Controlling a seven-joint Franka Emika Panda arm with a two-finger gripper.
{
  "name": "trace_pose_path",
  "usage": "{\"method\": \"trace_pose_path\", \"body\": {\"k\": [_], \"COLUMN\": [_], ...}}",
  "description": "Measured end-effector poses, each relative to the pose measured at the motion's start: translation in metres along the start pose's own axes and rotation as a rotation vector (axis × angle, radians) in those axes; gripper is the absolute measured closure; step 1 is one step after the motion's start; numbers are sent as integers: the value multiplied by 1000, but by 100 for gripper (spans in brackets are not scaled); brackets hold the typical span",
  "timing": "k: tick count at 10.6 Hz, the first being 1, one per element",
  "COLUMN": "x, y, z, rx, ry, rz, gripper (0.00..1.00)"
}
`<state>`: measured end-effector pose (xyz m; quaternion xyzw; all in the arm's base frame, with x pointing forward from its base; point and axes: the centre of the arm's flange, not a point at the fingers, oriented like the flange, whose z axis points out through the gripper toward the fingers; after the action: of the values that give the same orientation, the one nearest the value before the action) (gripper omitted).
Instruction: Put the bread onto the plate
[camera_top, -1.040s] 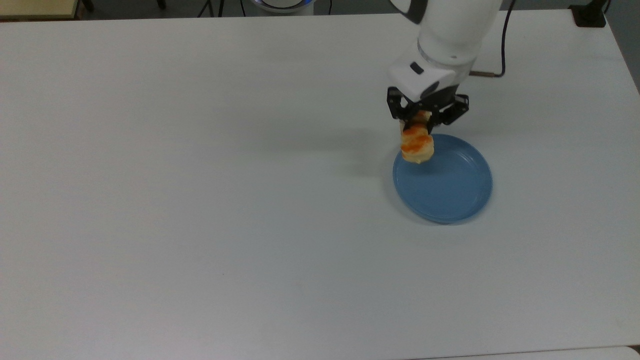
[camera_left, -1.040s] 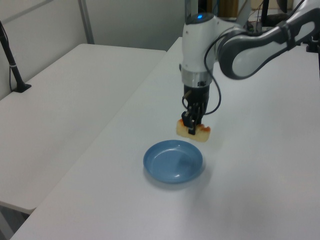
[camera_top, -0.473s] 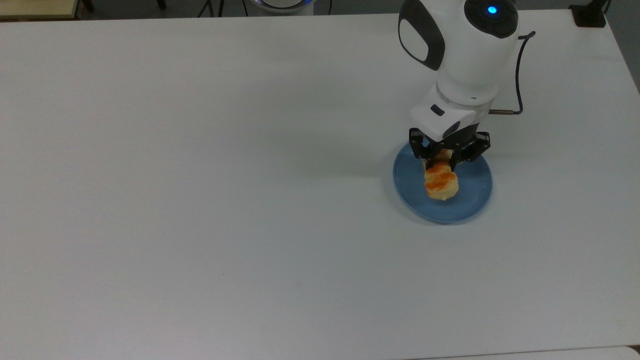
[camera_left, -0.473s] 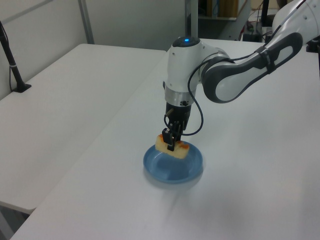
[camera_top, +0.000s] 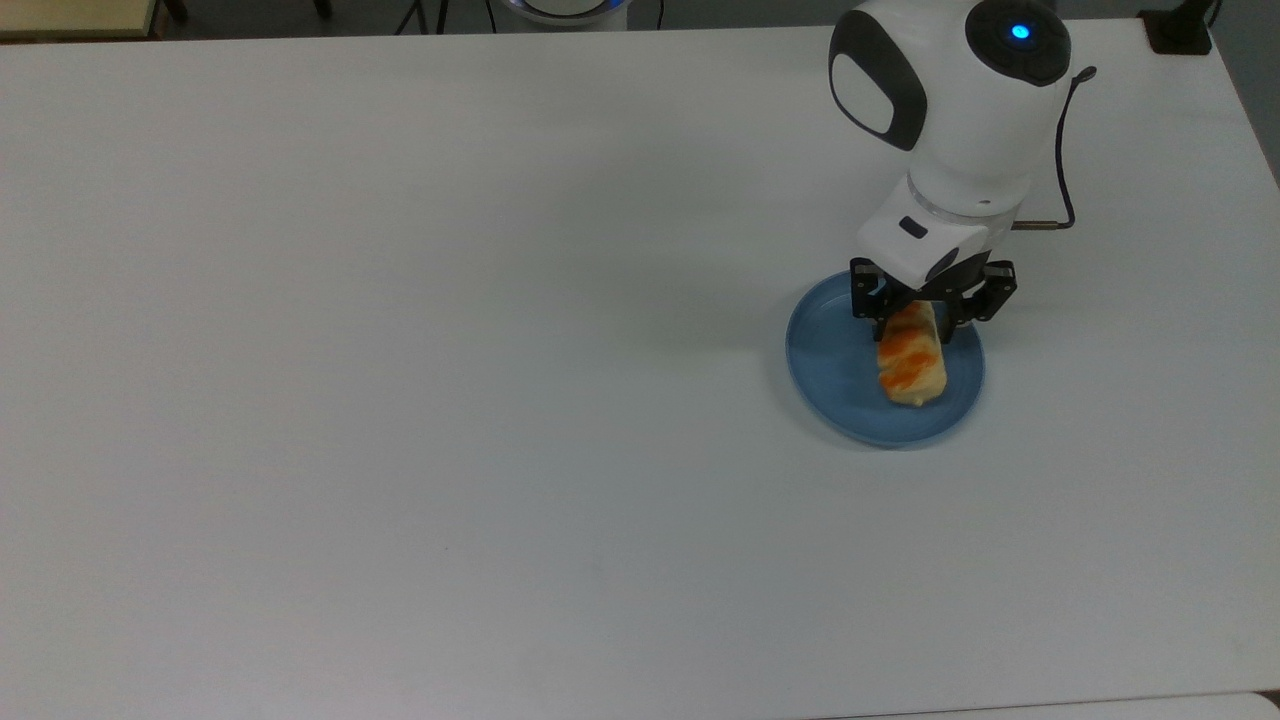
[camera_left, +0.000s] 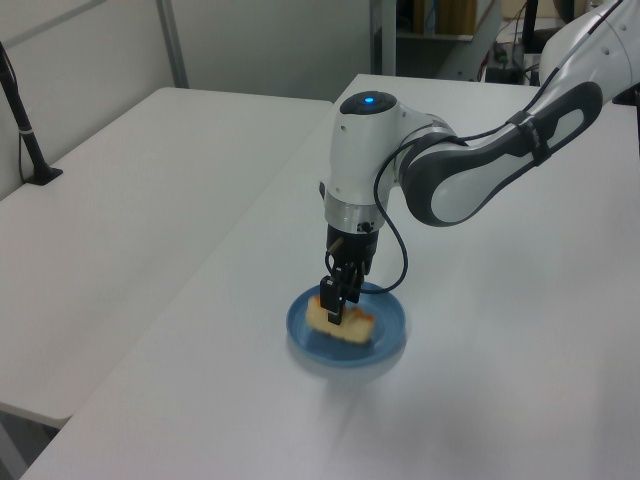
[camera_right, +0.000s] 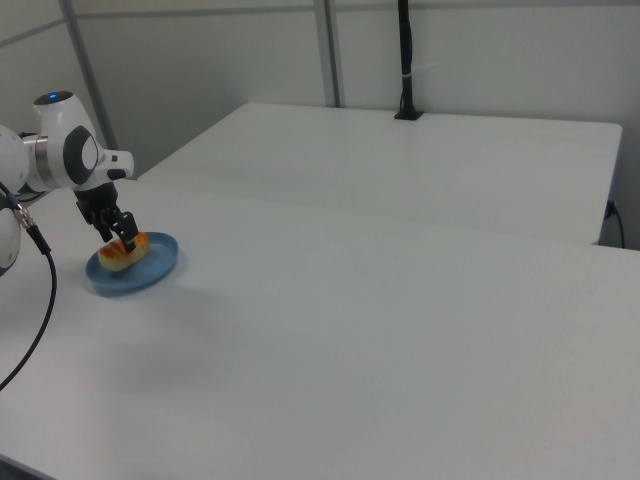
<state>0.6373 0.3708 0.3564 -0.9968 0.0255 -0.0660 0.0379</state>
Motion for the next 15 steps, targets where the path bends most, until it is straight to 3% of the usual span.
{"method": "trace_pose_path", "body": {"k": [2, 3, 6, 9, 12, 15], "x": [0, 0, 9, 28, 18, 0], "y": [0, 0, 17, 96, 185, 281], "z": [0, 1, -23, -136, -233, -309], "rx": [-14, -18, -58, -83, -134, -165], "ry": [10, 10, -14, -71, -106, -80], "rz": [-11, -13, 32, 164, 219, 246], "gripper": [2, 0, 0, 0, 0, 0]}}
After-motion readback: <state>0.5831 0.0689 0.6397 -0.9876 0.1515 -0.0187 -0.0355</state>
